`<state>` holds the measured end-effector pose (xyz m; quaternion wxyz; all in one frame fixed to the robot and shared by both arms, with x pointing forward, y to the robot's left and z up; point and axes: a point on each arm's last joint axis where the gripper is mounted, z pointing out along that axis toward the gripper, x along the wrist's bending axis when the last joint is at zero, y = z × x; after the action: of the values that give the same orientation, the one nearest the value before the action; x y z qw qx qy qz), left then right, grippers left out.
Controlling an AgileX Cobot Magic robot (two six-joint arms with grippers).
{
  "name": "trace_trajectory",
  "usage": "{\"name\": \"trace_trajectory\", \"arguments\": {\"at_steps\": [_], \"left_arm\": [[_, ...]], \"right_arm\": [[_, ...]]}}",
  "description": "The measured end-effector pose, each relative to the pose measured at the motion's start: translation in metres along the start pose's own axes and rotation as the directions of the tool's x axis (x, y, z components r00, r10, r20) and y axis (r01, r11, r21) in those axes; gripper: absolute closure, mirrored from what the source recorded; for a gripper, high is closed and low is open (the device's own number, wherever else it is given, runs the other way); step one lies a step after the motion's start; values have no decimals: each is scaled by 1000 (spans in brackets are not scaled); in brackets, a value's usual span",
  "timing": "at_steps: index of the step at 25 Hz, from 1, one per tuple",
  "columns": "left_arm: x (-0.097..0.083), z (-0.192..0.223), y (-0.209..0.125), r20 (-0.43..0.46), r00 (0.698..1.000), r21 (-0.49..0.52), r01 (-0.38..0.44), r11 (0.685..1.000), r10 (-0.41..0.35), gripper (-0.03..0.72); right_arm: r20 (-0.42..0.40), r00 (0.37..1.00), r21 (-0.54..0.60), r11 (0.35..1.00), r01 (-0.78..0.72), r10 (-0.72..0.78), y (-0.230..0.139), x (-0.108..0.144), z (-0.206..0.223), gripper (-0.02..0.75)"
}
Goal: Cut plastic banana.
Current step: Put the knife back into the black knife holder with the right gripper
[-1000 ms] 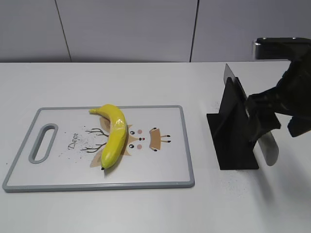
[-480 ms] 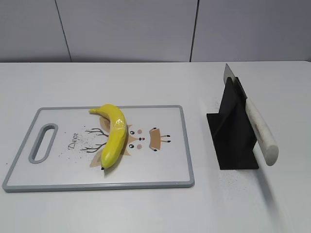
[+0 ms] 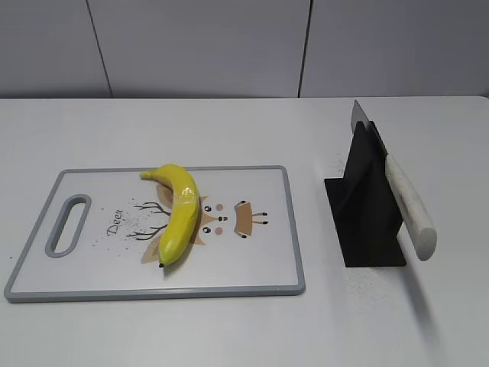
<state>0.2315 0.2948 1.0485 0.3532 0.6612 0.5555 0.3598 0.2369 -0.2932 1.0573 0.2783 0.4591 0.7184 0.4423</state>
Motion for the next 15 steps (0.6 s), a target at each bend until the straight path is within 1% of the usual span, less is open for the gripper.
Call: {"name": "trace_trajectory", "arguments": {"at_steps": [3, 6, 12, 15], "left_arm": [[0, 1, 0, 2, 1000, 2, 2, 1000, -2, 99], [0, 1, -1, 2, 1000, 4, 2, 1000, -2, 99], [0, 1, -1, 3, 1000, 5, 3, 1000, -3, 99], [0, 1, -1, 3, 1000, 5, 3, 1000, -3, 99]], "right_arm": [[4, 1000, -33, 999, 1, -1, -4, 1, -6, 195], [36, 999, -38, 999, -30, 31, -3, 2, -6, 195], [190, 974, -53, 992, -116, 124, -2, 4, -4, 195], [236, 960, -60, 989, -138, 148, -2, 4, -3, 196]]}}
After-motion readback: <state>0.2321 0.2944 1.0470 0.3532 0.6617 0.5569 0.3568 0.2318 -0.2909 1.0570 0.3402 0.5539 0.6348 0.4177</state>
